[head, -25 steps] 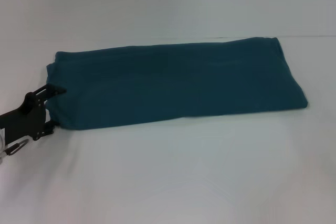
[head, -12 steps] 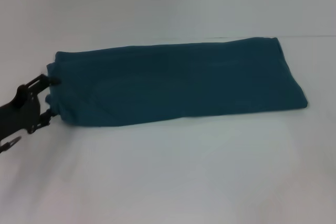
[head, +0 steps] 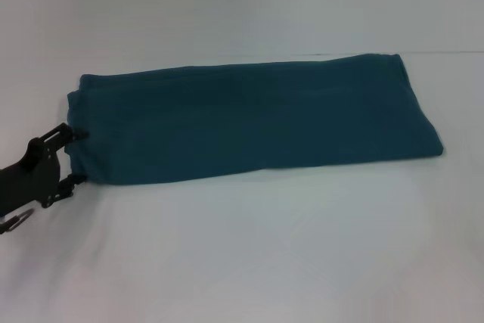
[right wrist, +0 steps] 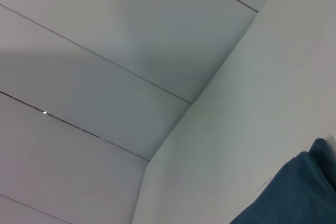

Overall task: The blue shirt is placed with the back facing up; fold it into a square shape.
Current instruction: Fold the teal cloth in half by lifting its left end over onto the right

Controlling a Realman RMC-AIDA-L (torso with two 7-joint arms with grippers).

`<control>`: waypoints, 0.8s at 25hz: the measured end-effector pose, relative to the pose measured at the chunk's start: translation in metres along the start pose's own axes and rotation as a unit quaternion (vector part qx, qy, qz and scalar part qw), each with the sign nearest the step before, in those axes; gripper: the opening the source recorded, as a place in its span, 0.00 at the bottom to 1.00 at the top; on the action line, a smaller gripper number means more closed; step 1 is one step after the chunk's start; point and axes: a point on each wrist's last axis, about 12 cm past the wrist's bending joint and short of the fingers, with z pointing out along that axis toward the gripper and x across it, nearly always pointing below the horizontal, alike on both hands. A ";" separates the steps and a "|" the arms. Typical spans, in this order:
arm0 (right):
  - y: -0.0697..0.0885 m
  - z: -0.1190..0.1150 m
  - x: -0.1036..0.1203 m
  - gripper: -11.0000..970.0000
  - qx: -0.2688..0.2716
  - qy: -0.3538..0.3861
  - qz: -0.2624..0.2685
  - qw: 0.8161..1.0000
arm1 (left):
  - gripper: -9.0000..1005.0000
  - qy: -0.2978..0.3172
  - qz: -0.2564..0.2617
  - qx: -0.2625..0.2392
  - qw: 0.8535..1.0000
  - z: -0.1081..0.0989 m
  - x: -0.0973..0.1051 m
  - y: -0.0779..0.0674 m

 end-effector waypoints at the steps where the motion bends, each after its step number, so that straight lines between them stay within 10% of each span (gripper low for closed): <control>1: 0.000 0.000 0.000 0.77 0.000 0.000 0.000 1.000 | 0.88 0.000 0.003 0.001 1.000 0.002 -0.001 -0.002; 20: 0.001 0.000 0.000 0.77 -0.002 0.000 0.000 1.000 | 0.88 0.014 0.056 -0.009 0.998 0.027 0.000 -0.022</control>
